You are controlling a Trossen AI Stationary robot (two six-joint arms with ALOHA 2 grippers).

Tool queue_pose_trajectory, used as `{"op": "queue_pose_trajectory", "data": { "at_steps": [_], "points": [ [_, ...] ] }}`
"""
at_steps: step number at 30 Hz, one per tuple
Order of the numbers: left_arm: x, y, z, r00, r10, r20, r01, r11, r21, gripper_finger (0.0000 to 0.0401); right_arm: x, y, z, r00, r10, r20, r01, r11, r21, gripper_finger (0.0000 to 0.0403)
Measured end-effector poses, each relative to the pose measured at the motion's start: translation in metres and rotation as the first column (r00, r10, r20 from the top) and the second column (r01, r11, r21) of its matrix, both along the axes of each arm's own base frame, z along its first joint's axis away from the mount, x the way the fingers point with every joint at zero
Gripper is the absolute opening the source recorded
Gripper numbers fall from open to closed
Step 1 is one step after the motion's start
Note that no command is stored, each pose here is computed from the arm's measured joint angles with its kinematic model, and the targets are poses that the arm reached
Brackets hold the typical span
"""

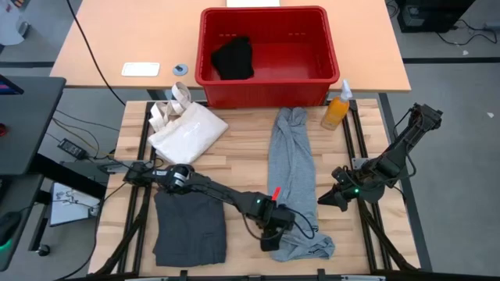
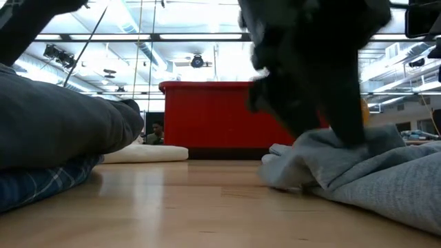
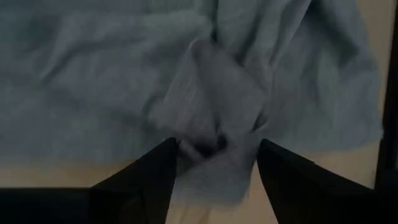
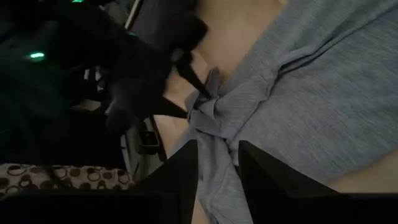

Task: Fold Laundry from Bin
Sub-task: Fold the light gray t-shirt

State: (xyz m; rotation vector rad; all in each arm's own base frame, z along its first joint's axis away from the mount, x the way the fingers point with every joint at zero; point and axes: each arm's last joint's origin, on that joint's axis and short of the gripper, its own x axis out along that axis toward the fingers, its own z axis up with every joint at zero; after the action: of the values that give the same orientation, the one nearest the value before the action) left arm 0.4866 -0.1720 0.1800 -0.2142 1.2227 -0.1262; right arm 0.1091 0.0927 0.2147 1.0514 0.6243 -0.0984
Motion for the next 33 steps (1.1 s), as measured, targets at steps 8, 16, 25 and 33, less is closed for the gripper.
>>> {"op": "queue_pose_trajectory", "data": {
  "at_steps": [8,16,25,33],
  "points": [
    [-0.001,-0.001,0.006,0.991,0.095,-0.099,-0.114,0.974,-0.198,0.0038,0.002,0.002,0.0,1.0,0.013,0.008,-0.013,1.0,-0.019,0.0123],
    [0.0,-0.029,0.065,0.978,0.209,-0.005,-0.179,0.826,-0.535,0.0004,0.001,0.001,0.001,0.999,0.032,0.015,-0.032,0.999,-0.028,0.0123],
    [-0.014,-0.066,0.068,0.914,0.405,-0.011,-0.352,0.782,-0.514,0.0002,-0.004,-0.001,-0.001,0.995,0.095,-0.037,-0.096,0.995,-0.019,0.0123],
    [-0.024,-0.069,0.045,0.87,0.493,-0.011,-0.471,0.824,-0.316,0.0019,-0.004,0.0,-0.001,0.995,0.091,-0.037,-0.092,0.996,-0.006,0.0123]
  ]
}}
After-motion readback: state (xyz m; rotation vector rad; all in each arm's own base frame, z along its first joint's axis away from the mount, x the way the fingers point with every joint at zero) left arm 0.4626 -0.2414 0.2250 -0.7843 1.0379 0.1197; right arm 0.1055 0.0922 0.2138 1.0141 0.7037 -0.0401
